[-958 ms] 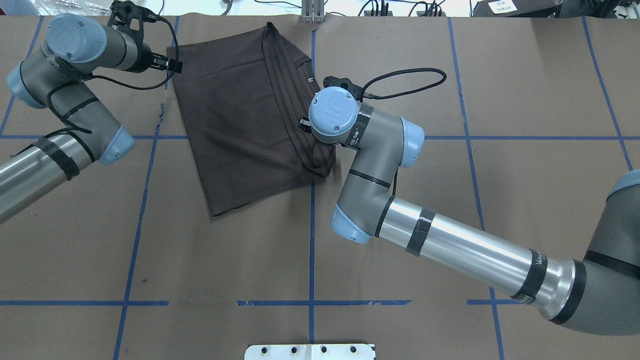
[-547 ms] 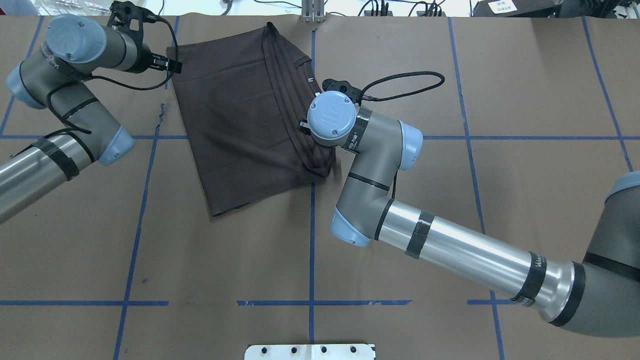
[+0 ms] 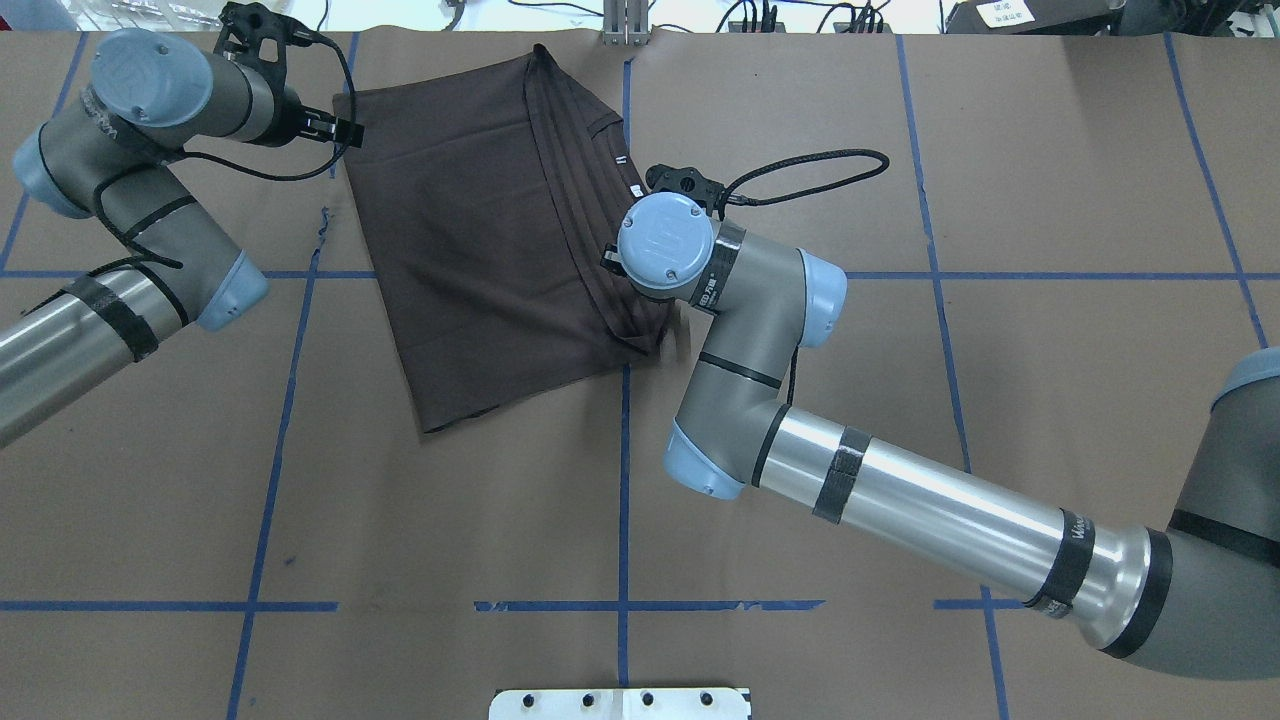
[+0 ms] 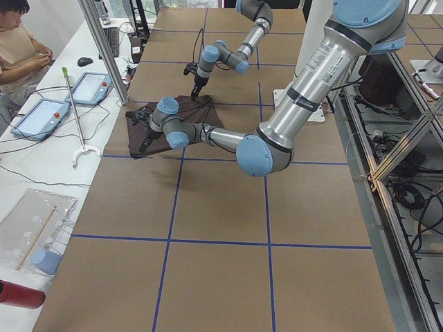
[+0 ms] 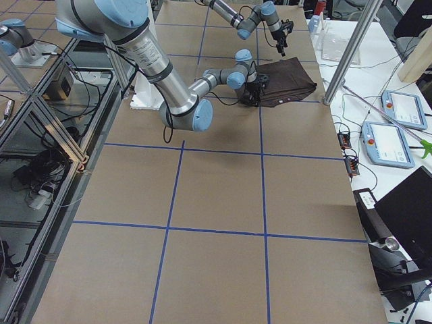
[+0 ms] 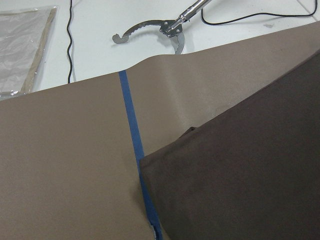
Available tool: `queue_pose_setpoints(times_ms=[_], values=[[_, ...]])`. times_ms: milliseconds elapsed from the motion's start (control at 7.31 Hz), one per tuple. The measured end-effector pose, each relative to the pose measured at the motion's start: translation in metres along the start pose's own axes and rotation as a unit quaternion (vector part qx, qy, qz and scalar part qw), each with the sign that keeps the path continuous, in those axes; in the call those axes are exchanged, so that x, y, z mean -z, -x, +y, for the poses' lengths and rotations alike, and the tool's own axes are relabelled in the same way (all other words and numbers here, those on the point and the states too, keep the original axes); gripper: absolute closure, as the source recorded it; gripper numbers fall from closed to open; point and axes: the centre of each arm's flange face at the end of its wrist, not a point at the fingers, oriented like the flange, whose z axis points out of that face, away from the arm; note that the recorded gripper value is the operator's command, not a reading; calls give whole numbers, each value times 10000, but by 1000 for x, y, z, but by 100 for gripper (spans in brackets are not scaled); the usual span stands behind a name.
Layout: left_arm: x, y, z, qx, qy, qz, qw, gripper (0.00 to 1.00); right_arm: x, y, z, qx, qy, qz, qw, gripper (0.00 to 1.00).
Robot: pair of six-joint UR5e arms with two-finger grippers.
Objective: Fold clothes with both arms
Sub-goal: 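Move the right gripper to the collar corner and fold it diagonally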
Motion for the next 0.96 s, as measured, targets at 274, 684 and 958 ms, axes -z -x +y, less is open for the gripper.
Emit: queue_pose_setpoints(times_ms=[274,684,958], values=[[0,0,0,0,1,-1,10000,0,-1,0,0,2,-7,47,10000,100],[0,0,0,3,-5,5,10000,0,3,3,0,14,-1,98,10000,100],[0,1,2,4,-2,0,10000,0,8,5,0,11,2,92,10000,100]])
